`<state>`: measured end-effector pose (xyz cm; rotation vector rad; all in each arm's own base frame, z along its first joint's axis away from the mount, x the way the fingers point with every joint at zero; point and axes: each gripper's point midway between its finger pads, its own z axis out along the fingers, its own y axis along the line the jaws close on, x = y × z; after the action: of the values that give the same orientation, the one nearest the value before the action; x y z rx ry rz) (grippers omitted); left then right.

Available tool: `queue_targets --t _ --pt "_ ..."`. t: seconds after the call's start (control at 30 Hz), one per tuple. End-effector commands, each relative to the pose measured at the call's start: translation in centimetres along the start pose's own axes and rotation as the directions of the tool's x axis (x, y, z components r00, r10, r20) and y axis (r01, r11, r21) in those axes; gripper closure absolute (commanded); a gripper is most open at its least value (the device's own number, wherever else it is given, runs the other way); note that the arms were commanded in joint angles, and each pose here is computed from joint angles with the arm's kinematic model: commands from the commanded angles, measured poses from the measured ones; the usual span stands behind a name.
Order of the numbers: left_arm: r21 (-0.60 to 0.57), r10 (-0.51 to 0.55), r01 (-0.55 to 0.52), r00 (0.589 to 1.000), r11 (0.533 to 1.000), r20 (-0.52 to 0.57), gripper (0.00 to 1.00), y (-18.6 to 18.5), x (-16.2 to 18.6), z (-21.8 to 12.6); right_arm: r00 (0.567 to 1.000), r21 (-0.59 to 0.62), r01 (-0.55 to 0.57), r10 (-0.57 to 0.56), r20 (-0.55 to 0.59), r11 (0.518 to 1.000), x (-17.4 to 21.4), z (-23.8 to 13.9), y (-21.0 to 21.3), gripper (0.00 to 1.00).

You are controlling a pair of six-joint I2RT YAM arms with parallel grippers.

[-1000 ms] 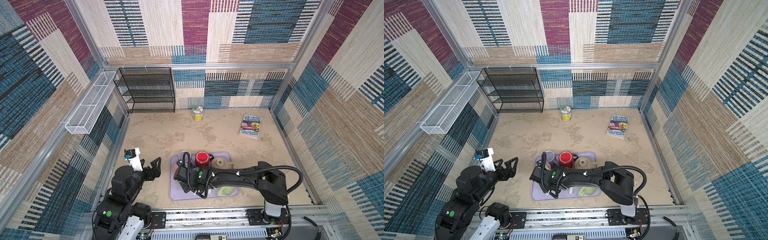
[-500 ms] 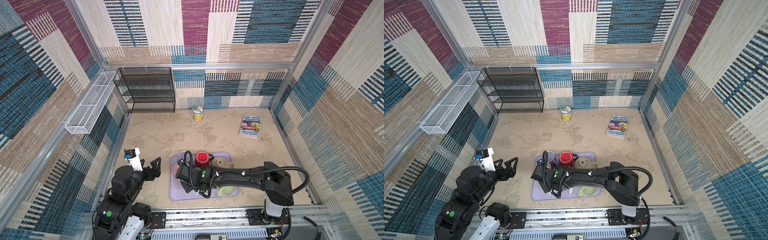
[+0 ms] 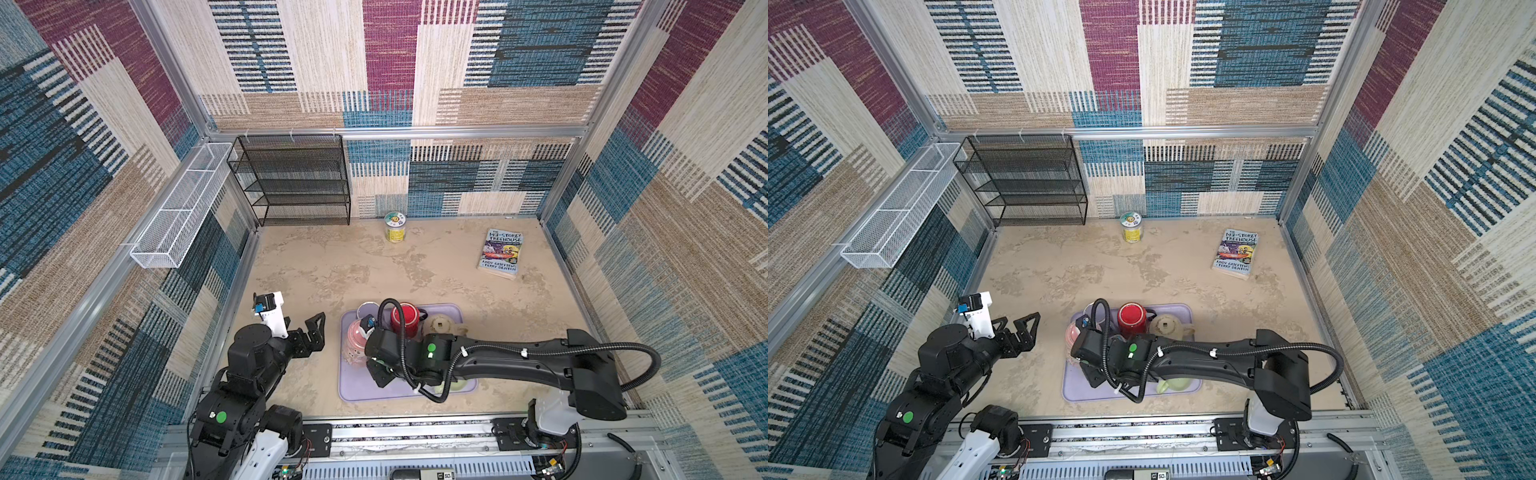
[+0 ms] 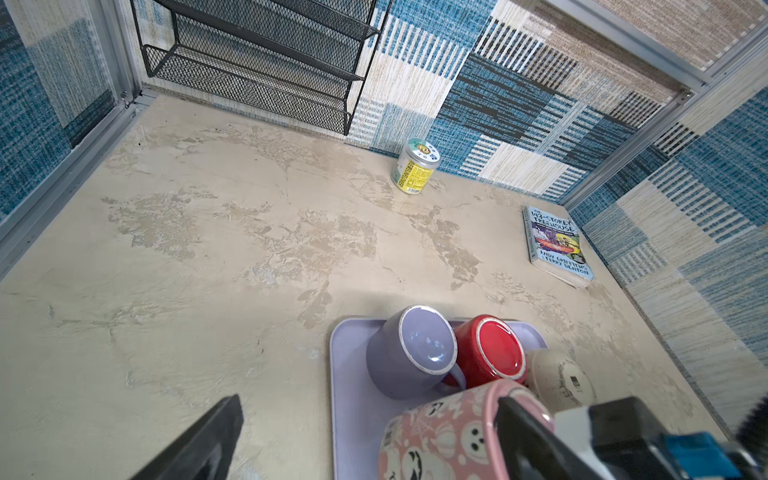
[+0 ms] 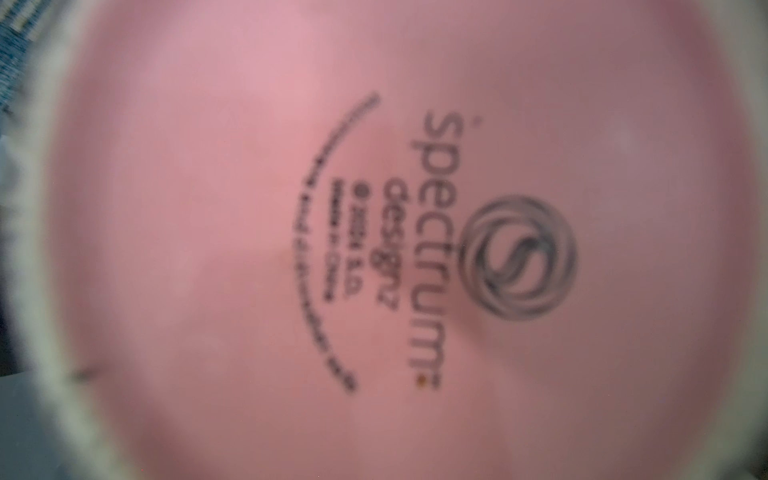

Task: Turn the mug right side up
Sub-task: 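Grasp the pink ghost mug's base with the right gripper and lift it, then raise the pink mug toward the left gripper while the left arm reaches in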

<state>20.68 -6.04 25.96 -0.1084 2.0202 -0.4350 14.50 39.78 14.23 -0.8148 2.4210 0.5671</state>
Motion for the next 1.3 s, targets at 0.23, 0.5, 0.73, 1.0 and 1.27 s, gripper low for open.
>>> queue_targets --t 0.23,0.5,0.73,1.0,1.27 --pt "0.17 -0.013 0.022 0.998 0.985 -0.058 0.01 -4.0 -1.7 0.9 0.961 -0.167 -0.109 0.147 0.235 0.98 -4.4 -6.5 -0.5 1.0" --pt "0.313 -0.04 0.095 0.984 0.945 -0.176 0.01 -7.5 -2.1 2.6 0.888 -0.252 -0.174 0.262 0.378 0.952 -5.9 -12.2 -4.6 1.0" --pt "0.399 -0.049 0.141 0.972 0.906 -0.231 0.01 -9.5 -1.3 4.2 0.821 -0.317 -0.197 0.333 0.465 0.928 -5.8 -15.9 -8.6 1.0" --pt "0.506 0.004 0.152 0.956 0.849 -0.293 0.03 -13.4 1.9 6.3 0.768 -0.409 -0.177 0.386 0.511 0.895 -5.4 -17.8 -11.0 1.0" --pt "0.621 -0.006 0.199 0.955 0.758 -0.298 0.05 -16.3 4.1 6.5 0.728 -0.51 -0.125 0.428 0.536 0.851 -5.6 -19.1 -12.2 1.0"
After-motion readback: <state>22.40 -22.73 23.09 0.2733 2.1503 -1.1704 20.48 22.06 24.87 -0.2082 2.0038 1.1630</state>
